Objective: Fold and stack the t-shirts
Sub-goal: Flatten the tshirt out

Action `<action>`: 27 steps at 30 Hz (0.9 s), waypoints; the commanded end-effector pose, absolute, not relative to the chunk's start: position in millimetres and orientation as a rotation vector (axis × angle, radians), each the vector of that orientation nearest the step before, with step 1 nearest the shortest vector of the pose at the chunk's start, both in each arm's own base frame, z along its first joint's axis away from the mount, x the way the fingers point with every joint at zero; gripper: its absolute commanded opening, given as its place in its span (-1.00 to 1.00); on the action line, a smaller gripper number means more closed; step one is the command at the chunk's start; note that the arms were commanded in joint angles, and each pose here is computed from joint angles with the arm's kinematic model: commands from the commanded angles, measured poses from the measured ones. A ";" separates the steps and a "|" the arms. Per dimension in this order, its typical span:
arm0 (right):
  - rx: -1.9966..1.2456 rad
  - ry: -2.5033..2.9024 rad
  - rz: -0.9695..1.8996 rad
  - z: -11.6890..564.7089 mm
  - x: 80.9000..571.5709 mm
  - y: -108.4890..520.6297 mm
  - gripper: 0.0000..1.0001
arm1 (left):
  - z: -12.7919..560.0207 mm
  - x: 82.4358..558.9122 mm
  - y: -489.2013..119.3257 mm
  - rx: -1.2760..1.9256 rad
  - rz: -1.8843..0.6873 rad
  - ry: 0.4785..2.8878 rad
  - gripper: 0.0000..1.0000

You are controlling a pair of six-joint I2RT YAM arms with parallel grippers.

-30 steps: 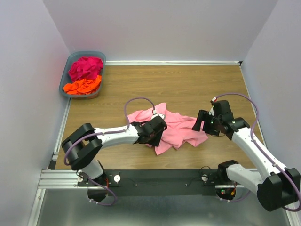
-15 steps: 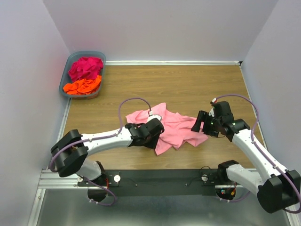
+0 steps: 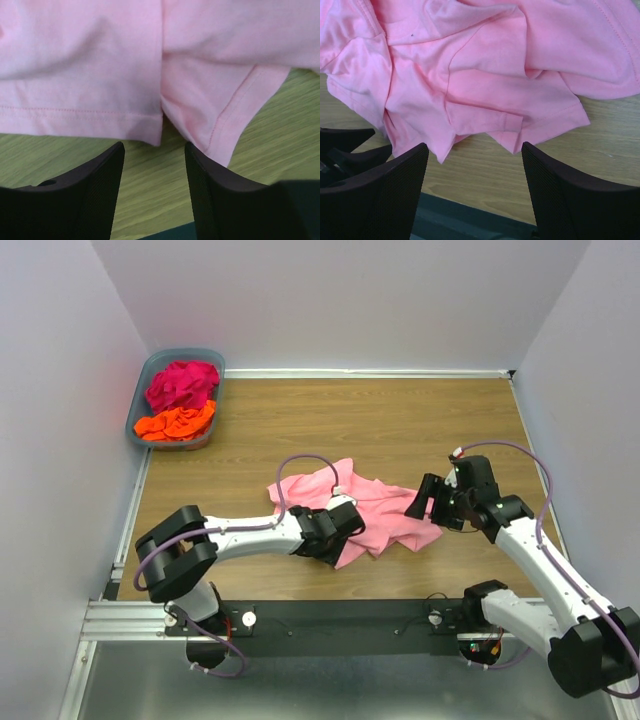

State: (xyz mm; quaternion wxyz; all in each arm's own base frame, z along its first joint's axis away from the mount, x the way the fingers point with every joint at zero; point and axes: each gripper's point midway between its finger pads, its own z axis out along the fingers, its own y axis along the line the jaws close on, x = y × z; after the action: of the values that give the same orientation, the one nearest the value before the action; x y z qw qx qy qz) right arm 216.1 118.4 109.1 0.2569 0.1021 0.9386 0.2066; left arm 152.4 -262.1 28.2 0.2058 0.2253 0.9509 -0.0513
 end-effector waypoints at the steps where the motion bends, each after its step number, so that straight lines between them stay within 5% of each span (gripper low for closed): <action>1: 0.288 2.548 0.593 107.0 212.2 122.5 0.66 | 30.1 164.3 -274.0 0.631 -0.121 2.589 0.22; 27: 0.330 2.519 0.628 112.4 213.8 125.5 0.66 | 27.1 162.1 -252.5 0.749 -0.099 2.597 0.16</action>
State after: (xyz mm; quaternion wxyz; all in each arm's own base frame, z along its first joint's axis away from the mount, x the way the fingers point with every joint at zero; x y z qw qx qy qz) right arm 212.3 120.2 109.1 0.2553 0.1209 0.9342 0.2177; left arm 162.9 -254.3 22.5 0.2203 0.2632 0.9387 -0.0335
